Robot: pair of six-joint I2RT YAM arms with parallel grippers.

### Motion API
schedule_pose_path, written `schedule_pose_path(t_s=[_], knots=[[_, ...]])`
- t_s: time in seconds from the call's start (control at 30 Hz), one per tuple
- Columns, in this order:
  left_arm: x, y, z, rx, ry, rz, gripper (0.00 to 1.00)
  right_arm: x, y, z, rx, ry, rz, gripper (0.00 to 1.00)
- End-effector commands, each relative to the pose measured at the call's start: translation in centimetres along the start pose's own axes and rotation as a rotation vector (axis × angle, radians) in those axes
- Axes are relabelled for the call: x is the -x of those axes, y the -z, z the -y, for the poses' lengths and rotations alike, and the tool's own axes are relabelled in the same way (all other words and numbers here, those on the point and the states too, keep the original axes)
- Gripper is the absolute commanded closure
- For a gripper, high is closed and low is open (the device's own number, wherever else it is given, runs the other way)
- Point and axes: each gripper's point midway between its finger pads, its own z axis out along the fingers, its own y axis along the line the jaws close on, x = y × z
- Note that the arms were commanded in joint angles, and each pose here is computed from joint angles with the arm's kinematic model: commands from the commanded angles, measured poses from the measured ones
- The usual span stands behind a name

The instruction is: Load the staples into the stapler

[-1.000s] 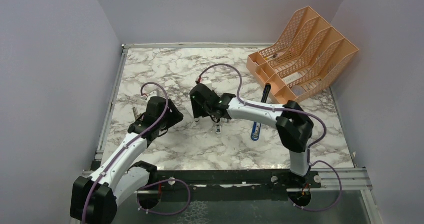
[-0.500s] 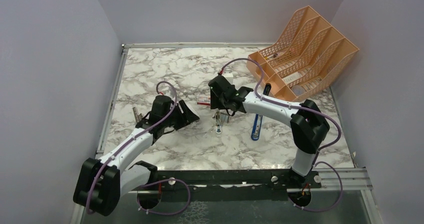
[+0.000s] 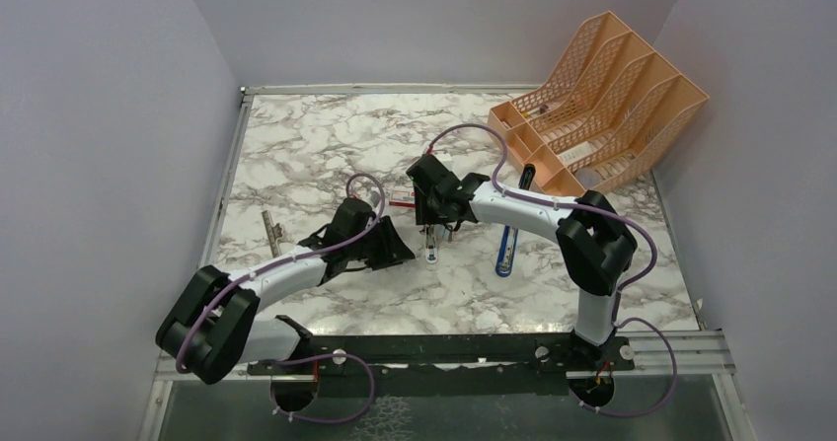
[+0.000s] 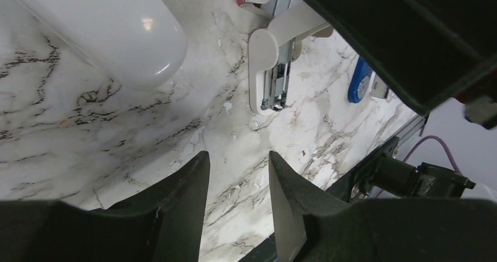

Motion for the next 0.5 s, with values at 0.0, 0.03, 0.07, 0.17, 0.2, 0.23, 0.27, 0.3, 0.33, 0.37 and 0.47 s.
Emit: schedule_pose_path(t_s=[0.0, 0.03, 0.07, 0.17, 0.2, 0.23, 0.27, 0.3, 0.33, 0.37, 0.47], knots=[[0.4, -1.2, 0.5, 0.002, -0.021, 0.033, 0.58, -0.2, 0.7, -0.3, 0.013, -0.008, -0.039, 0.56], [0.4, -1.4, 0.6, 0.009, -0.031, 0.037, 0.60, -0.4, 0.7, -0.3, 0.015, -0.011, -0.046, 0.57], [0.3, -1.6, 0.6, 0.019, -0.040, 0.045, 0.61, -0.6, 0.8, -0.3, 0.020, -0.016, -0.051, 0.57], [0.3, -2.0, 0.4, 0.049, -0.066, 0.071, 0.64, -1.0, 1.0, -0.4, 0.034, -0.028, -0.058, 0.60], [0.4, -2.1, 0.4, 0.053, -0.071, 0.079, 0.66, -1.1, 1.0, -0.5, 0.040, -0.029, -0.063, 0.61], [0.5, -2.2, 0.3, 0.057, -0.075, 0.087, 0.67, -1.3, 1.0, -0.7, 0.049, -0.031, -0.066, 0.62], [0.5, -2.3, 0.4, 0.056, -0.079, 0.092, 0.68, -1.4, 1.1, -0.8, 0.055, -0.031, -0.069, 0.63], [0.5, -2.4, 0.4, 0.055, -0.082, 0.094, 0.68, -1.4, 1.1, -1.0, 0.060, -0.031, -0.069, 0.64], [0.4, -2.6, 0.4, 0.055, -0.086, 0.092, 0.69, -1.5, 1.2, -1.1, 0.063, -0.031, -0.071, 0.64], [0.3, -2.8, 0.3, 0.056, -0.085, 0.090, 0.69, -1.5, 1.3, -1.3, 0.066, -0.032, -0.072, 0.65], [-0.1, -3.4, -0.1, 0.066, -0.087, 0.076, 0.71, -1.7, 1.4, -1.4, 0.069, -0.036, -0.073, 0.65]])
